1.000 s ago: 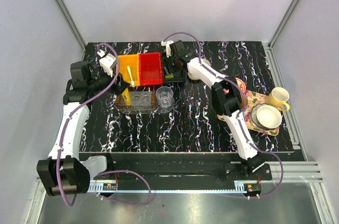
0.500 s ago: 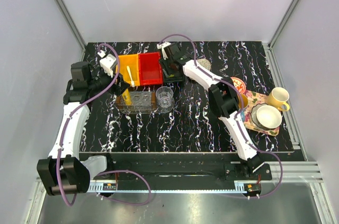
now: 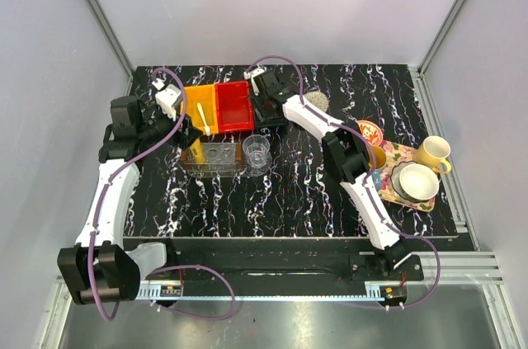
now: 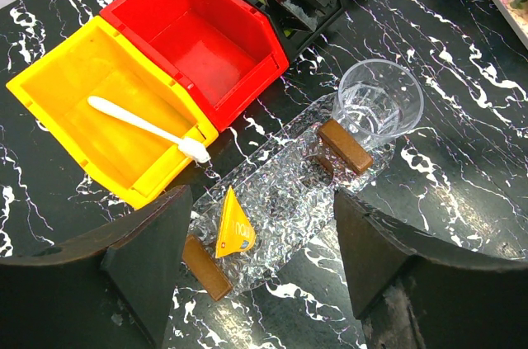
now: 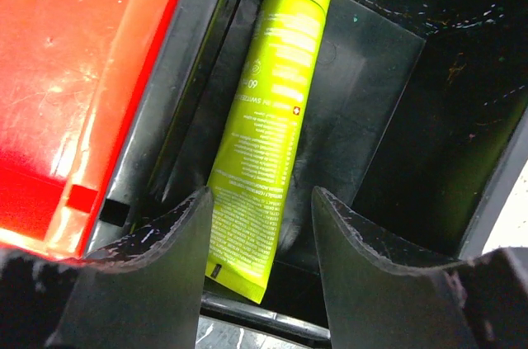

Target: Prepare toiletry sets of a toothbrush and toothpaste on the tray

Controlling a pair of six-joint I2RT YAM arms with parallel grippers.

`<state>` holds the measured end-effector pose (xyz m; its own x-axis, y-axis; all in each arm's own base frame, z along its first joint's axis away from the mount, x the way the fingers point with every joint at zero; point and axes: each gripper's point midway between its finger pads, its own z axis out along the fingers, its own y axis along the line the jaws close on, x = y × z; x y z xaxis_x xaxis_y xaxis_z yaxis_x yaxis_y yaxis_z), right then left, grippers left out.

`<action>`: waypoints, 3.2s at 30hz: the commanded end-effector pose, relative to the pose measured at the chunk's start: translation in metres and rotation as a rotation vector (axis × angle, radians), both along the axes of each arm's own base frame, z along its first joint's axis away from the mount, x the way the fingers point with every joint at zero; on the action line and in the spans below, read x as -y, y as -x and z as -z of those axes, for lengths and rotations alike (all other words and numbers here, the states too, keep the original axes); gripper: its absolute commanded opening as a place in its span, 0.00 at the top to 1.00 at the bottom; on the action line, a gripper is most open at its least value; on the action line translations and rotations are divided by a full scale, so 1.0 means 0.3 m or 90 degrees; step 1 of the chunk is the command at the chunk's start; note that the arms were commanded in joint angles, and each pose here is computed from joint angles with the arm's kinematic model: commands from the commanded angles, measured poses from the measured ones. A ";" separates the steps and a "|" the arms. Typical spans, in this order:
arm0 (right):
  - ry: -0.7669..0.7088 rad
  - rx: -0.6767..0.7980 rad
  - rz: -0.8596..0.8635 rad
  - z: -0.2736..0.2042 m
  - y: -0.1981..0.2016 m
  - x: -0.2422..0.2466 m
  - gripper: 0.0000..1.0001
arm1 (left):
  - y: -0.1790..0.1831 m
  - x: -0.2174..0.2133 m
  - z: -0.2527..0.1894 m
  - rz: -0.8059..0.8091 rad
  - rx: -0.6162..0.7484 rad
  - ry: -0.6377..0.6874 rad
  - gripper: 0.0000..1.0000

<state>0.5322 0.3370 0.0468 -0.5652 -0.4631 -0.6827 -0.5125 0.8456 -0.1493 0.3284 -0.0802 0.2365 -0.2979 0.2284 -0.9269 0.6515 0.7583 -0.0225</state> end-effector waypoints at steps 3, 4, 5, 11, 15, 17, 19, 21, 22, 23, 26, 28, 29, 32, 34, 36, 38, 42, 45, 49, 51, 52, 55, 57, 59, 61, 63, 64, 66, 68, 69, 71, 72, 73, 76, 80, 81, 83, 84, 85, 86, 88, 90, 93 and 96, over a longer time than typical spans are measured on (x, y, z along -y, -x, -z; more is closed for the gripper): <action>0.046 -0.026 0.005 0.073 0.023 0.023 0.44 | -0.015 0.013 -0.007 0.019 0.023 0.003 0.27; 0.046 -0.025 0.004 0.072 0.024 0.019 0.46 | -0.013 0.013 -0.007 0.019 0.024 0.004 0.27; 0.045 -0.028 0.004 0.079 0.026 0.022 0.47 | -0.014 0.013 -0.003 0.019 0.022 0.003 0.27; 0.042 -0.035 0.005 0.084 0.033 0.020 0.62 | -0.013 0.013 -0.002 0.019 0.023 0.003 0.27; 0.036 -0.030 0.003 0.064 0.030 0.016 0.70 | -0.011 0.013 -0.001 0.019 0.022 0.004 0.27; 0.030 -0.025 0.003 0.042 0.027 0.012 0.73 | -0.010 0.013 0.000 0.019 0.022 0.004 0.27; 0.027 -0.020 0.003 0.026 0.024 0.009 0.77 | -0.011 0.012 0.002 0.017 0.022 0.003 0.27; 0.024 -0.017 0.002 0.011 0.022 0.007 0.82 | -0.015 0.008 0.005 0.014 0.021 0.001 0.27; 0.022 -0.013 0.003 -0.002 0.017 0.004 0.83 | -0.014 0.008 0.006 0.013 0.020 0.001 0.27; 0.024 -0.015 0.004 -0.005 0.019 0.007 0.85 | -0.016 0.006 0.006 0.012 0.022 -0.002 0.27; 0.020 -0.008 0.004 -0.035 0.015 0.005 0.92 | -0.016 0.005 0.003 0.012 0.025 -0.004 0.27; 0.018 -0.001 0.007 -0.053 0.010 0.006 0.96 | -0.016 0.004 0.002 0.010 0.026 -0.006 0.27; 0.018 0.004 0.009 -0.069 0.007 0.007 0.97 | -0.016 0.004 0.002 0.010 0.025 -0.005 0.27; 0.014 0.017 0.011 -0.106 -0.001 0.007 1.00 | -0.018 0.002 0.004 0.008 0.024 -0.006 0.27; 0.017 0.025 0.014 -0.122 -0.007 0.011 1.00 | -0.017 0.001 0.005 0.008 0.024 -0.007 0.27; 0.015 0.032 0.018 -0.145 -0.014 0.017 1.00 | -0.019 0.000 0.001 0.006 0.028 -0.009 0.27; 0.011 0.038 0.016 -0.167 -0.014 0.014 1.00 | -0.017 -0.003 0.003 0.005 0.028 -0.010 0.27; 0.004 0.048 0.015 -0.200 -0.017 0.008 1.00 | -0.014 -0.004 0.003 0.003 0.029 -0.013 0.27; 0.003 0.054 0.017 -0.223 -0.023 0.010 1.00 | -0.015 -0.004 0.004 0.003 0.030 -0.014 0.27; 0.001 0.063 0.015 -0.252 -0.028 0.009 1.00 | -0.016 -0.005 0.001 0.003 0.031 -0.014 0.27; -0.002 0.070 0.015 -0.270 -0.033 0.007 1.00 | -0.017 -0.005 0.002 0.003 0.030 -0.014 0.27; 0.000 0.071 0.015 -0.276 -0.033 0.009 1.00 | -0.019 -0.005 0.001 0.003 0.031 -0.014 0.27; -0.004 0.079 0.013 -0.300 -0.038 0.005 1.00 | -0.019 -0.005 0.001 0.003 0.030 -0.014 0.27; -0.008 0.084 0.012 -0.316 -0.039 0.001 1.00 | -0.021 -0.005 0.000 0.003 0.031 -0.014 0.27; -0.009 0.086 0.013 -0.324 -0.041 0.003 1.00 | -0.020 -0.005 0.003 0.003 0.029 -0.014 0.27; -0.008 0.086 0.013 -0.330 -0.039 0.006 1.00 | -0.021 -0.005 0.003 0.004 0.029 -0.015 0.27; -0.007 0.089 0.013 -0.342 -0.038 0.008 1.00 | -0.023 -0.009 0.000 0.001 0.032 -0.017 0.27; -0.006 0.090 0.014 -0.350 -0.037 0.012 1.00 | -0.022 -0.007 -0.004 0.002 0.034 -0.016 0.27; -0.002 0.091 0.013 -0.358 -0.033 0.017 1.00 | -0.022 -0.006 -0.006 0.003 0.033 -0.015 0.27; 0.000 0.095 0.015 -0.376 -0.028 0.025 1.00 | -0.024 -0.004 -0.011 0.004 0.034 -0.013 0.27; 0.003 0.093 0.014 -0.374 -0.024 0.029 1.00 | -0.024 -0.003 -0.014 0.004 0.035 -0.012 0.27; 0.005 0.098 0.014 -0.398 -0.018 0.038 1.00 | -0.027 -0.002 -0.024 0.005 0.037 -0.010 0.27; 0.008 0.095 0.014 -0.394 -0.012 0.042 1.00 | -0.026 -0.001 -0.029 0.005 0.039 -0.009 0.27; 0.008 0.101 0.014 -0.418 -0.008 0.048 1.00 | -0.030 -0.001 -0.041 0.004 0.043 -0.008 0.27; 0.006 0.109 0.013 -0.458 0.005 0.059 1.00 | -0.039 -0.001 -0.065 0.001 0.049 -0.003 0.27; 0.002 0.116 0.012 -0.513 0.026 0.078 1.00 | -0.049 0.007 -0.105 0.001 0.056 0.011 0.28; 0.000 0.115 0.007 -0.521 0.035 0.076 1.00 | -0.050 0.010 -0.110 0.002 0.056 0.014 0.29; -0.002 0.117 0.006 -0.557 0.052 0.090 1.00 | -0.056 0.020 -0.130 0.003 0.062 0.021 0.29; 0.002 0.112 0.005 -0.555 0.061 0.096 1.00 | -0.056 0.024 -0.139 0.002 0.063 0.025 0.29; -0.006 0.119 0.002 -0.591 0.073 0.100 1.00 | -0.058 0.035 -0.153 0.007 0.067 0.026 0.29; -0.009 0.117 0.001 -0.603 0.082 0.103 1.00 | -0.062 0.042 -0.160 0.008 0.071 0.026 0.29; -0.024 0.115 -0.011 -0.644 0.114 0.104 1.00 | -0.063 0.062 -0.185 0.011 0.084 0.020 0.29; -0.048 0.109 -0.026 -0.691 0.154 0.101 1.00 | -0.075 0.057 -0.205 -0.003 0.098 0.011 0.30; -0.092 0.091 -0.064 -0.747 0.216 0.082 1.00 | -0.075 0.095 -0.240 0.004 0.128 0.002 0.30; -0.135 0.067 -0.114 -0.794 0.292 0.053 1.00 | -0.081 0.121 -0.280 0.003 0.170 -0.024 0.29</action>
<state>0.4799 0.3091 0.2169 -0.4802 -0.4629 -0.7450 -0.5549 0.8181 -0.1507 0.3398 -0.1151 0.2750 -0.2009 0.2348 -0.9511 0.6868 0.7260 0.0341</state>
